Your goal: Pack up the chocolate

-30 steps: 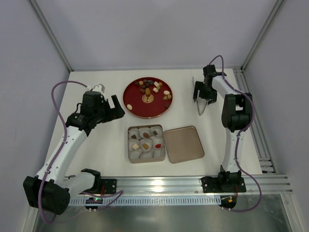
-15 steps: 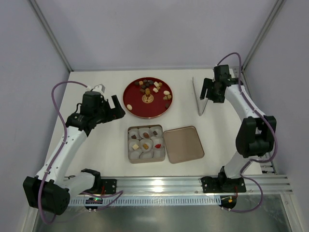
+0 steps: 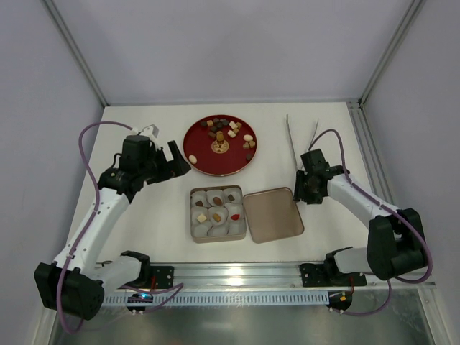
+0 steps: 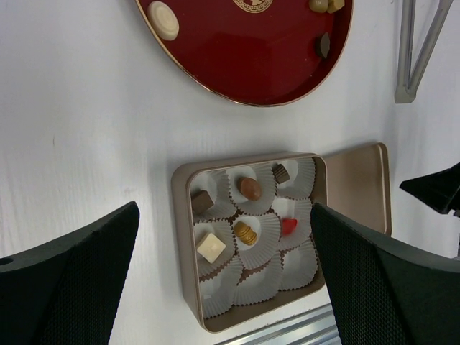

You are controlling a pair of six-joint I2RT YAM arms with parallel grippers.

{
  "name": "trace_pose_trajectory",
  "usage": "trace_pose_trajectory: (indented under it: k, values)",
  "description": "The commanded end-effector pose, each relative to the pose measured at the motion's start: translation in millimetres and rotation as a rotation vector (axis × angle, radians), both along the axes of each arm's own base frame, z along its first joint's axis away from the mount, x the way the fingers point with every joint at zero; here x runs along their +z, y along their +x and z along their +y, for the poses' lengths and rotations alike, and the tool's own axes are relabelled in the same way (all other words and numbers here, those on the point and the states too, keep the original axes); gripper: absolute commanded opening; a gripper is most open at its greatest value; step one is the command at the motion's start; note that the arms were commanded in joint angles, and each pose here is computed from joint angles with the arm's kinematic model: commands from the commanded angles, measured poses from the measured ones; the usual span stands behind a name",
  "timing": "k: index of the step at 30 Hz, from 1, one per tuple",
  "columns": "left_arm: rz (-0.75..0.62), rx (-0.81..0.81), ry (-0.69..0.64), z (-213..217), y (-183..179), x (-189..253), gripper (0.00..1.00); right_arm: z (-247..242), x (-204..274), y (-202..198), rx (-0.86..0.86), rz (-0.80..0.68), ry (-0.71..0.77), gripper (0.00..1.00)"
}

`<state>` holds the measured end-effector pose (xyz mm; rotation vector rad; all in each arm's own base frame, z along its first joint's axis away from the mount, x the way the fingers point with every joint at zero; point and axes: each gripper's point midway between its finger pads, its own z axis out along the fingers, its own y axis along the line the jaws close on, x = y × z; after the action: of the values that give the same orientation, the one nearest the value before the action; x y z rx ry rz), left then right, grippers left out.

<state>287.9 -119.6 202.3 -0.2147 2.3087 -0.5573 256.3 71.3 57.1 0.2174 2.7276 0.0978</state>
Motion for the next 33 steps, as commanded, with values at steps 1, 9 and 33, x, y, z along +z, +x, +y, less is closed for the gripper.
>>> trace_pose_trajectory:
  k: [1, 9, 33]
  values:
    - [-0.044, -0.028, -0.053, -9, 3, 13, 1.0, 12, 1, 2, -0.005, -0.063, 0.013, 0.49]
    - [-0.021, -0.064, -0.125, -22, -3, 13, 1.0, 19, -26, -2, 0.005, -0.014, -0.002, 0.42]
    - [0.142, -0.347, -0.154, -187, -24, -18, 0.92, 14, -36, 9, 0.01, -0.008, -0.003, 0.04]
